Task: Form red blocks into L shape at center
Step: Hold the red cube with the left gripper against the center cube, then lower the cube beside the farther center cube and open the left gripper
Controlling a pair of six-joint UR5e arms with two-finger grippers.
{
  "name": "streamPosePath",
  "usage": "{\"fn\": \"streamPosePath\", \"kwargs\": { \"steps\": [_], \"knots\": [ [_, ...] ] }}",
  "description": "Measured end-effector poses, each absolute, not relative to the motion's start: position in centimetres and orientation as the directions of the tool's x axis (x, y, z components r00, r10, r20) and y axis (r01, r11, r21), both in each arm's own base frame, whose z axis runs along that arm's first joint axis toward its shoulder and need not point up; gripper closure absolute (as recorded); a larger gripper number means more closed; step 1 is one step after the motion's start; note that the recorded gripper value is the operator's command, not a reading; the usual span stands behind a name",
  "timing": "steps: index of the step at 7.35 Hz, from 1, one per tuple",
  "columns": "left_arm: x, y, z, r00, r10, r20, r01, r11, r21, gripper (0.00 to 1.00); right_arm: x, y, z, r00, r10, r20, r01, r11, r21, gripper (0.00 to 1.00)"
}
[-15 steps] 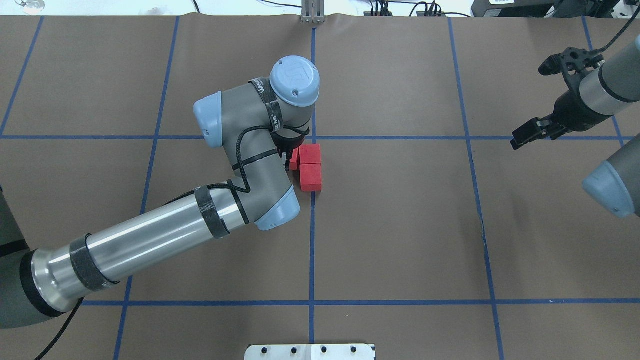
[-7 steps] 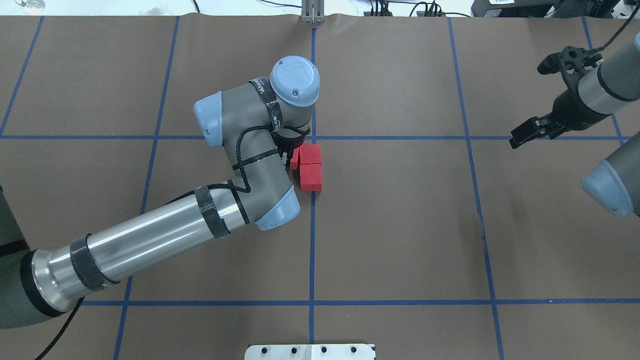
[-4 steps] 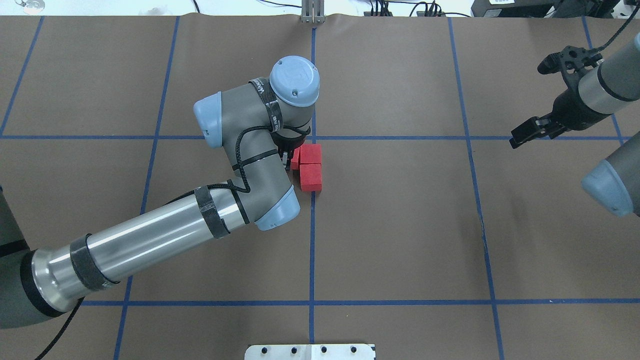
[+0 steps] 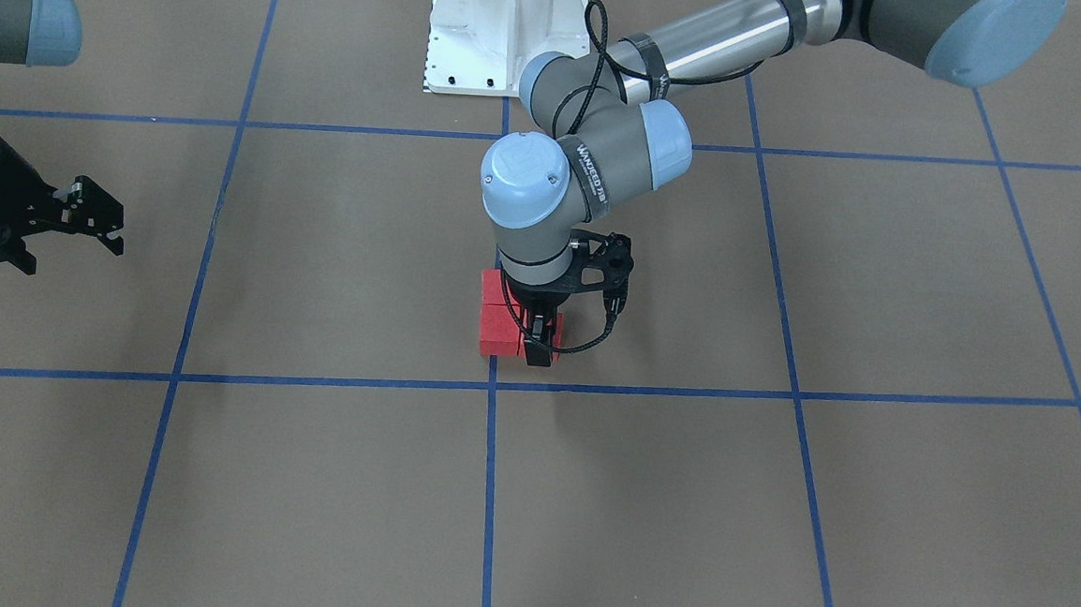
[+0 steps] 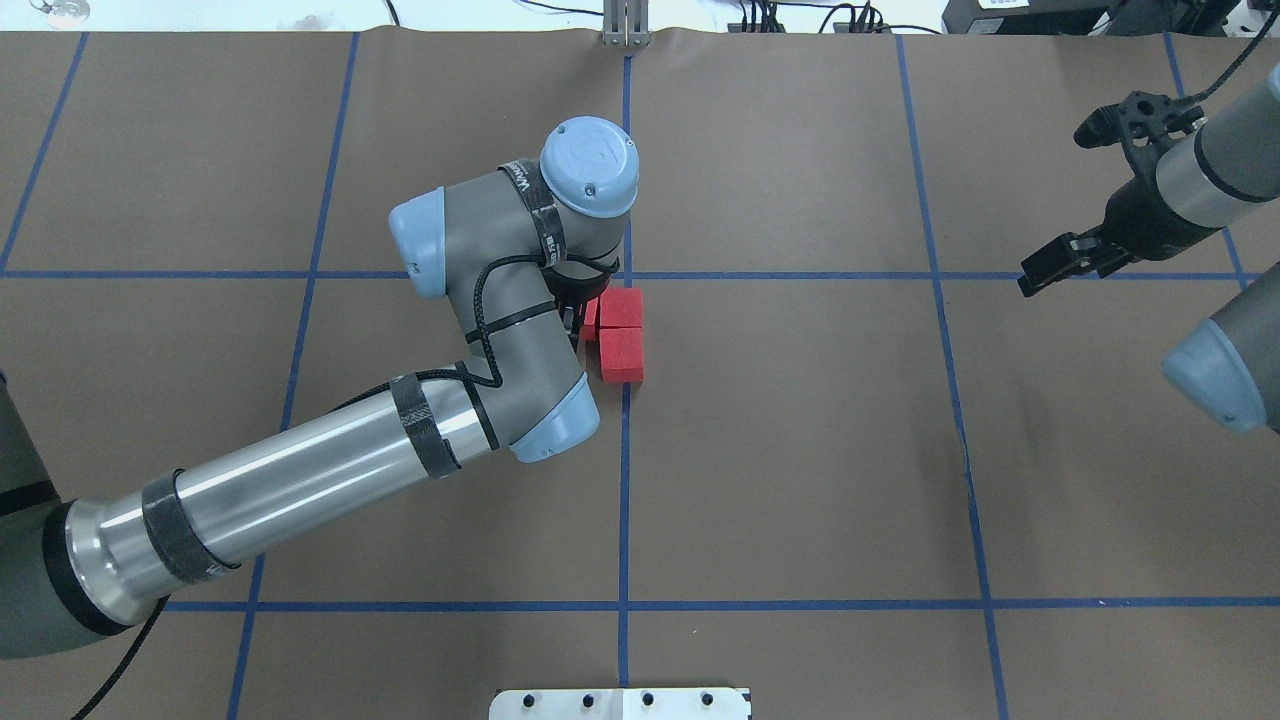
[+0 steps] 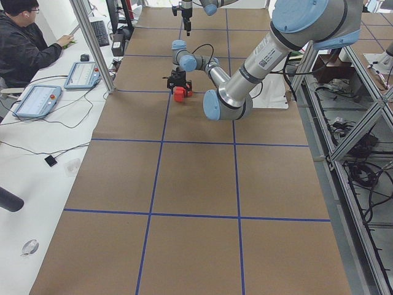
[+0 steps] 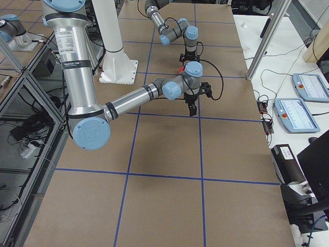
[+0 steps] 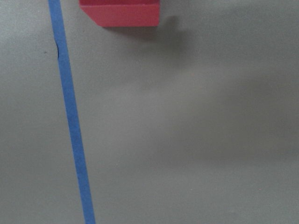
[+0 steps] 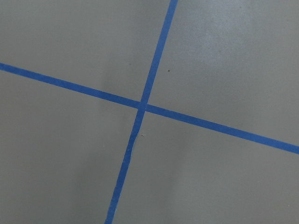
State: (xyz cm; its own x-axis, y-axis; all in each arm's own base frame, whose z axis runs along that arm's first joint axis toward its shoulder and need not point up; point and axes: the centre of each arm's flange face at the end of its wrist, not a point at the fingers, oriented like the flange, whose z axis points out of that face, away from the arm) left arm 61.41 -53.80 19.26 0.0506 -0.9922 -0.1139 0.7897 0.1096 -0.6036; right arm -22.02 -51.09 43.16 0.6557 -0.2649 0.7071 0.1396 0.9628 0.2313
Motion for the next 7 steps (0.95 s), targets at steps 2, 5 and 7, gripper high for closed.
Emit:
{"fn": "streamPosePath", "kwargs": {
  "steps": [2,5,7],
  "knots": [
    [61.1,-54.0,19.1,0.05,-0.992,-0.117,0.792,0.111,-0.601,0.0,-22.1,-51.2,42.7,0.653,-0.27,0.708,0.138,0.961,0.238,0.01],
    [57.4,-55.5,18.0,0.068,-0.986,-0.15,0.801,0.143,-0.581,0.0,-22.2,-52.1,41.0,0.649,-0.281,0.707,0.128,0.956,0.263,0.01],
    [52.7,-54.5,18.9,0.149,-0.961,-0.233,0.79,0.257,-0.557,0.0,-21.8,-52.8,40.7,0.656,-0.288,0.698,0.118,0.952,0.282,0.01]
  ]
}}
